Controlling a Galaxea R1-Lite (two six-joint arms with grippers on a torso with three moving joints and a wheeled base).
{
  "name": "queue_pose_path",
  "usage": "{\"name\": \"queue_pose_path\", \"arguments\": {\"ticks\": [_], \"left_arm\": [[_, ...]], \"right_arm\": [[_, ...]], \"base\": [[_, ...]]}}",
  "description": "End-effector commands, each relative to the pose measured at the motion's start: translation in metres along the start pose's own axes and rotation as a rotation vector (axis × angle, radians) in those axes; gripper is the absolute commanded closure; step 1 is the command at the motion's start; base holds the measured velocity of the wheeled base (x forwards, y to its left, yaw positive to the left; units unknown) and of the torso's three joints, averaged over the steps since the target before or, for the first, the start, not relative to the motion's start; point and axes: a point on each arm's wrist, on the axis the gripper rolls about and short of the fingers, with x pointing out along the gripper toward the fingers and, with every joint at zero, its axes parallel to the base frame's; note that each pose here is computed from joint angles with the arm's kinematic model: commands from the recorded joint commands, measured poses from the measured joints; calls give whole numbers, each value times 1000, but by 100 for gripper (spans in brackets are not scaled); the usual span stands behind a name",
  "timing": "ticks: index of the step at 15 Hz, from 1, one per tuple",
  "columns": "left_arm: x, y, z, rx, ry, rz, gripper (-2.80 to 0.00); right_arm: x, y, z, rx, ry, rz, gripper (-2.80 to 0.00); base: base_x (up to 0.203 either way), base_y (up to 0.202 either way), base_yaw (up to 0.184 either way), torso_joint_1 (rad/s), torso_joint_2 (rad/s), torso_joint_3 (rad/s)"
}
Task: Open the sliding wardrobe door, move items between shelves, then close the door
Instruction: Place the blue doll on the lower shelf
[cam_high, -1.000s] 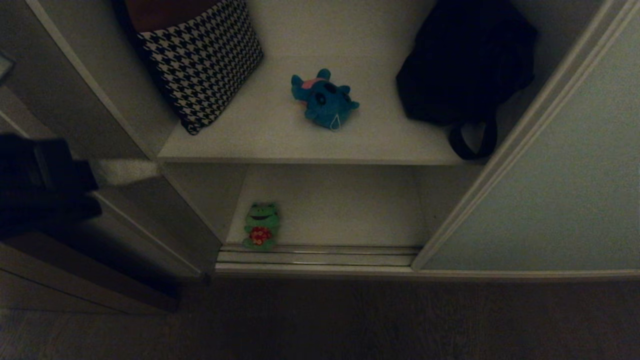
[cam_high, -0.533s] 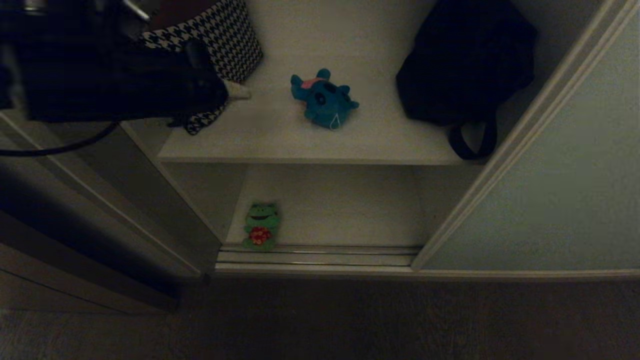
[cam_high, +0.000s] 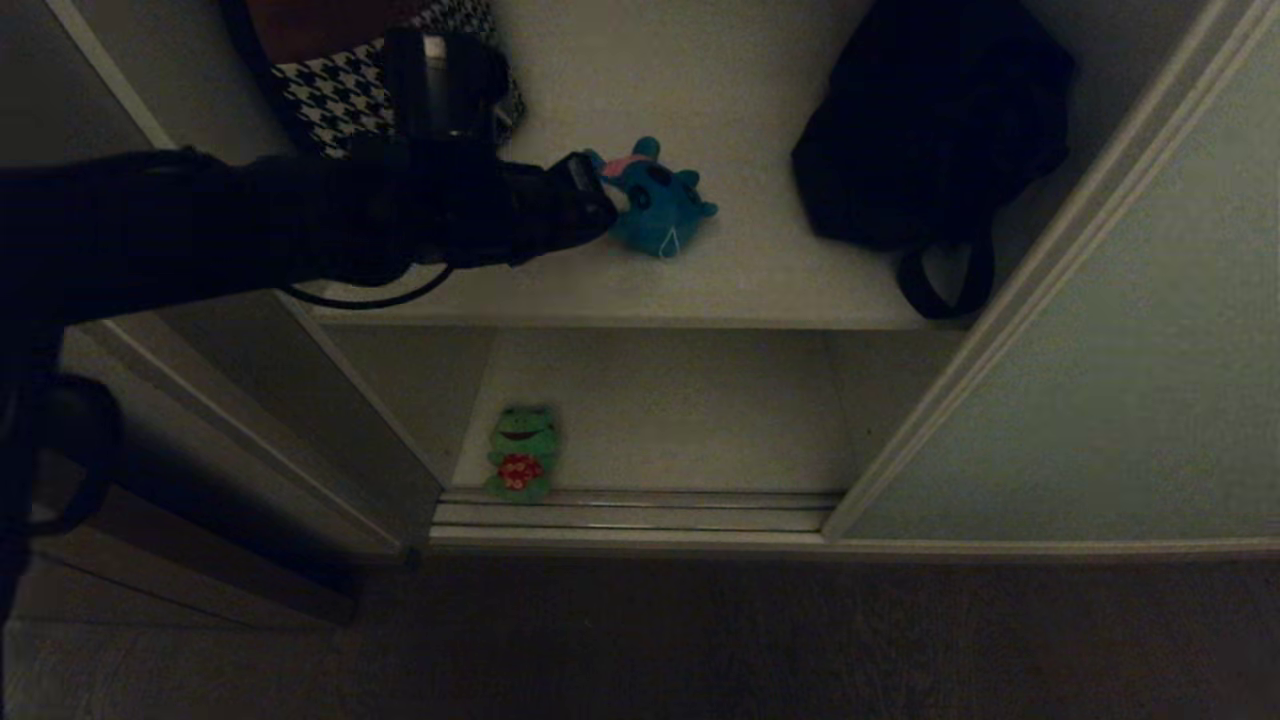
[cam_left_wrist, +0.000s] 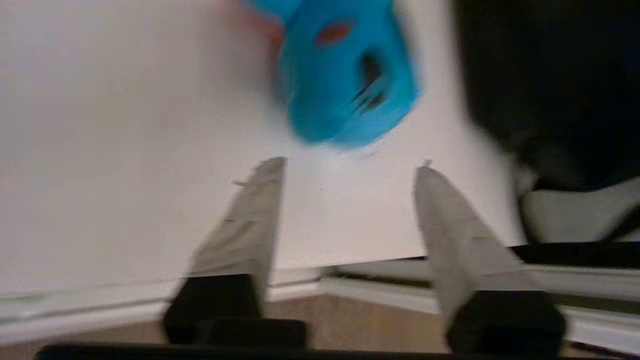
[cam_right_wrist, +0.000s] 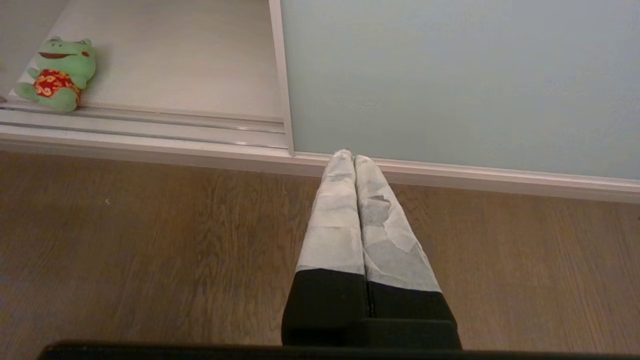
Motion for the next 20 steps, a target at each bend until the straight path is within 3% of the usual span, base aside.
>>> {"name": "queue_pose_path", "arguments": {"ticks": [1,3,8,11,14,20], "left_arm": [[22,11,-22,-4,51,26,-280],[28,10,-28,-5,56,19,-280],[29,1,-17,4,-63,-52,-280],[34,0,-26,4,-44,-47,-280],[35,-5,-31,4,-71,1,-280],[34,-6,-30,7,-63,-1,-280]], "right_arm": [[0,0,0,0,-2,0,0],[0,0,0,0,-2,1,0],[0,0,0,0,-1,1,0],[0,0,0,0,-2,1,0],[0,0,0,0,-2,1,0],[0,0,0,0,-1,1,0]], "base": [[0,0,0,0,0,0],[0,0,0,0,0,0],[0,0,0,0,0,0],[0,0,0,0,0,0],[0,0,0,0,0,0],[0,0,0,0,0,0]]}}
